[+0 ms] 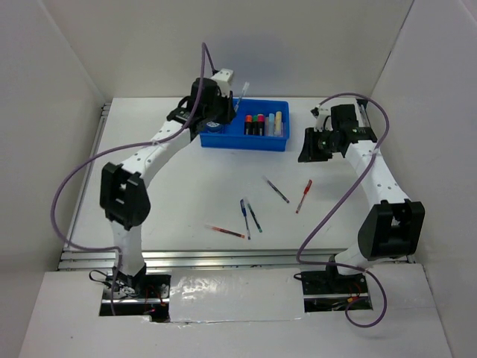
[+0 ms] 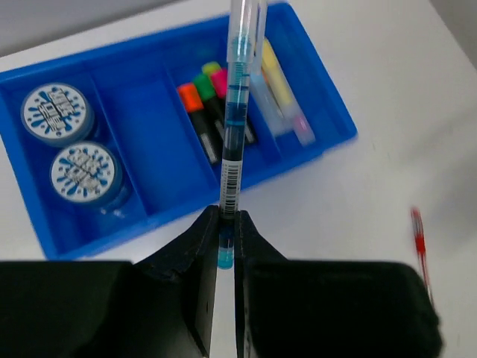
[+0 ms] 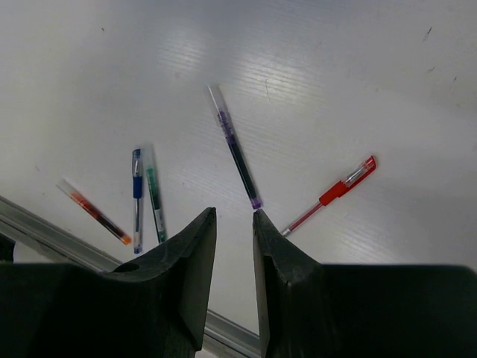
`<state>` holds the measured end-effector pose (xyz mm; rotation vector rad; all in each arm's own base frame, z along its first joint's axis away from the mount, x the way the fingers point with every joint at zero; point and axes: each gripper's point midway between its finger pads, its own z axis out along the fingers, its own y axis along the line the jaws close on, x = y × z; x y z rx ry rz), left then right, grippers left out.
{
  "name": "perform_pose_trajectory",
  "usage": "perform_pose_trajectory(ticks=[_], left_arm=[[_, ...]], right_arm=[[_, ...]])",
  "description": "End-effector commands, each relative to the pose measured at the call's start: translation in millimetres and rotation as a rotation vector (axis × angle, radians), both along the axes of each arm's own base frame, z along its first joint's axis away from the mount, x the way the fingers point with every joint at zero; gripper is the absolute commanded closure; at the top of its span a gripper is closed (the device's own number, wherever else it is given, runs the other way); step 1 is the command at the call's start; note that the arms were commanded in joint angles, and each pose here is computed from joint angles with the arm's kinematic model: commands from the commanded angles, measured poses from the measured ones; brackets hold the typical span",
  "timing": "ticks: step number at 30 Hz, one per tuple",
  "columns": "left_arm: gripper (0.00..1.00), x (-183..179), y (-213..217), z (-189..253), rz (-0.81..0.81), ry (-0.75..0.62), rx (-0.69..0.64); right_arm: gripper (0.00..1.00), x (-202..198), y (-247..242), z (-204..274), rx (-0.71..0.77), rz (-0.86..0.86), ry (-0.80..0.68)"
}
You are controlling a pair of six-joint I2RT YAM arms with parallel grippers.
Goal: Sort the stationery into containers
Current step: Place the pen in the storage box.
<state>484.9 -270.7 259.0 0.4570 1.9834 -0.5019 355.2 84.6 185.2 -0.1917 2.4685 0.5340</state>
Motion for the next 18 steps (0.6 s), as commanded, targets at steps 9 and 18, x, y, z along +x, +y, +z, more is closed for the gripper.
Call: perform_pose_trajectory(ticks=[9,18], left_arm=[[1.0,127,-9,-38,0.439,-0.069,-0.19],[1.0,152,-10,-100,0.451,-0.078,-0.08]], right_arm=[[0.67,-2,-11,1,0.008,-0.035,-0.028],[0.67,-2,-22,-10,0.018,-0.065,-0.002]])
